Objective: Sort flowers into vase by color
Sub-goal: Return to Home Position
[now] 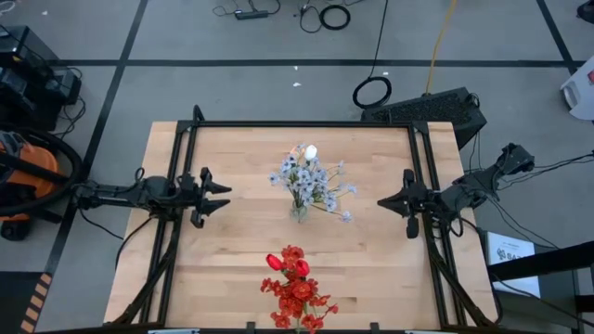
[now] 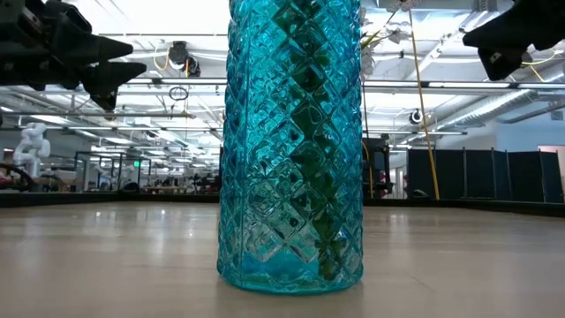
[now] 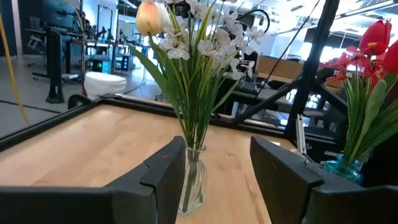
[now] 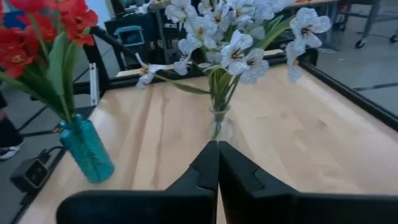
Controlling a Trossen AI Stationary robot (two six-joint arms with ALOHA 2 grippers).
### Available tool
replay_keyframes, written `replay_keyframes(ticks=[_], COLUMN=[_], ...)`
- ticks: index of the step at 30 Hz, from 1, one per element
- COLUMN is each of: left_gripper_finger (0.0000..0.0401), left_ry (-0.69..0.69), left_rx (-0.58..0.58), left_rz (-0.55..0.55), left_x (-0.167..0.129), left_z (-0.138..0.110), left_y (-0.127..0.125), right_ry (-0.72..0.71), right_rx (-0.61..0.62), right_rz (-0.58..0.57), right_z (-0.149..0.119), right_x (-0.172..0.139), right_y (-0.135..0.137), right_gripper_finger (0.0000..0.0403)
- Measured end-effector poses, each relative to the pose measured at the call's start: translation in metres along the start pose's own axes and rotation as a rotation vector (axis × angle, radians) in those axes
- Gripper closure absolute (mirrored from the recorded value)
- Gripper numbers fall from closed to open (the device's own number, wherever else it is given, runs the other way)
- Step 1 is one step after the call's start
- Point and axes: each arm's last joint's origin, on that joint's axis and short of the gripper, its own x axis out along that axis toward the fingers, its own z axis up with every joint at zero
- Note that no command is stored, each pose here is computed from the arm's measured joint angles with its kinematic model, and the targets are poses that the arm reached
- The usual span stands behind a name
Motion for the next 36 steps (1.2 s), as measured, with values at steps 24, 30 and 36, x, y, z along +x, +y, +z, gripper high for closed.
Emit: replay_keyframes(ticks=[24,30,36], left_gripper_finger=[0.0214,0.0214,0.0214], left_ry=[-0.001,-0.001,0.005], left_rx=[0.001,0.001,0.001], left_rz=[-0.002,-0.003,-0.002], left_x=[0.000,0.000,0.000], left_z=[0.000,0.000,-0.001], left_y=[0.000,0.000,0.000], right_ry=[-0.283,-0.326,-0.261], right_rx=[0.038,0.004,0.024], right_rz=[0.070,0.050,0.105], right_z=[-0.058,-0.058,-0.063], right_x=[0.025,0.013,0.012], right_y=[-0.029,-0.035,-0.035], right_gripper_finger=[0.0403,0.0403,0.0403])
